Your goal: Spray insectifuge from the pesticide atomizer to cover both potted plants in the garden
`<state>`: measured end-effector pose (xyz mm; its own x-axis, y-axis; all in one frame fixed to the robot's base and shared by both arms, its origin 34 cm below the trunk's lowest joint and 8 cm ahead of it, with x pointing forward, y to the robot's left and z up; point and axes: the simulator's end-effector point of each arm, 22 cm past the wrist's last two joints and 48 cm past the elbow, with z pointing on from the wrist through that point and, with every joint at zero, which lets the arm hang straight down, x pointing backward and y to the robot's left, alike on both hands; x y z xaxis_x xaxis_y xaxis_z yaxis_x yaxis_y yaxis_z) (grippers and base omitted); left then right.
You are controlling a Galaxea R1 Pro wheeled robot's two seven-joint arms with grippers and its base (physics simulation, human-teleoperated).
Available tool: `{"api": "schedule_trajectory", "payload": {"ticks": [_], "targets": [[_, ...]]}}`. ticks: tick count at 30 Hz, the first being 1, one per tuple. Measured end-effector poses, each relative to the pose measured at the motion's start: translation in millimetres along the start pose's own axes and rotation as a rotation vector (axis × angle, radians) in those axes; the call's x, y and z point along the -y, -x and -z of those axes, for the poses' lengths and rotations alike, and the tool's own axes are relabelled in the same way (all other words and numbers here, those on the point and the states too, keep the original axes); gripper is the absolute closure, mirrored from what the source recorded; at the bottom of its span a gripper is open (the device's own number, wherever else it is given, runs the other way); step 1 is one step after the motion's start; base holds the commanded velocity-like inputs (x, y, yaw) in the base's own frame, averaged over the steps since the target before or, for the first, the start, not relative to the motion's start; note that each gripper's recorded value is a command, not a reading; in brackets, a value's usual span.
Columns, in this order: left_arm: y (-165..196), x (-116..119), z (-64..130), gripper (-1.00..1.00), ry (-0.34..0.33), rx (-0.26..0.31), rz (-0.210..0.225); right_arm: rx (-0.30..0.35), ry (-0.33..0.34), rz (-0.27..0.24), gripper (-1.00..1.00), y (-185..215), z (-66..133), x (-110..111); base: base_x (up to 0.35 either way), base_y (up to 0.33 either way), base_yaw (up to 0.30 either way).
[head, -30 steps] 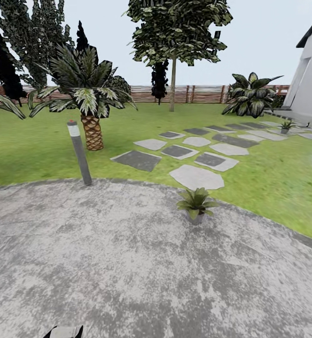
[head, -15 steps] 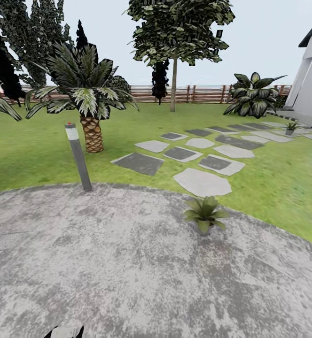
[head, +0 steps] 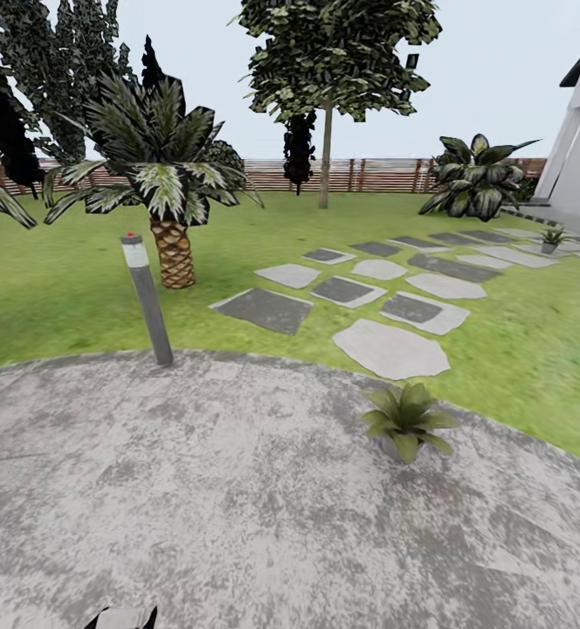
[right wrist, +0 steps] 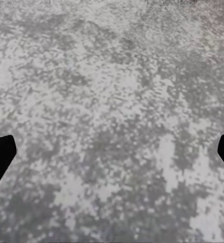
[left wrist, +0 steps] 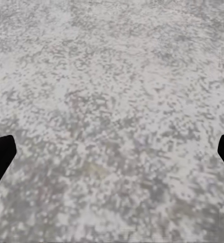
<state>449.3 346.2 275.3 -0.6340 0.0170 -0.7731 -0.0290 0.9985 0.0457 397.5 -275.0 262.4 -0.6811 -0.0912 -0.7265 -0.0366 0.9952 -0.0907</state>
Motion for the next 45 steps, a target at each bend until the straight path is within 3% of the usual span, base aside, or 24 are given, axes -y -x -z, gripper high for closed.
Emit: {"api": "schedule_trajectory", "payload": {"ticks": [45], "targets": [[-0.5, 0.3, -0.1, -1.0, 0.005, -0.002, 0.003, 0.0, 0.001, 0.0, -1.0, -0.1, 0.1, -0.4, 0.321, 0.127, 0.0]]}}
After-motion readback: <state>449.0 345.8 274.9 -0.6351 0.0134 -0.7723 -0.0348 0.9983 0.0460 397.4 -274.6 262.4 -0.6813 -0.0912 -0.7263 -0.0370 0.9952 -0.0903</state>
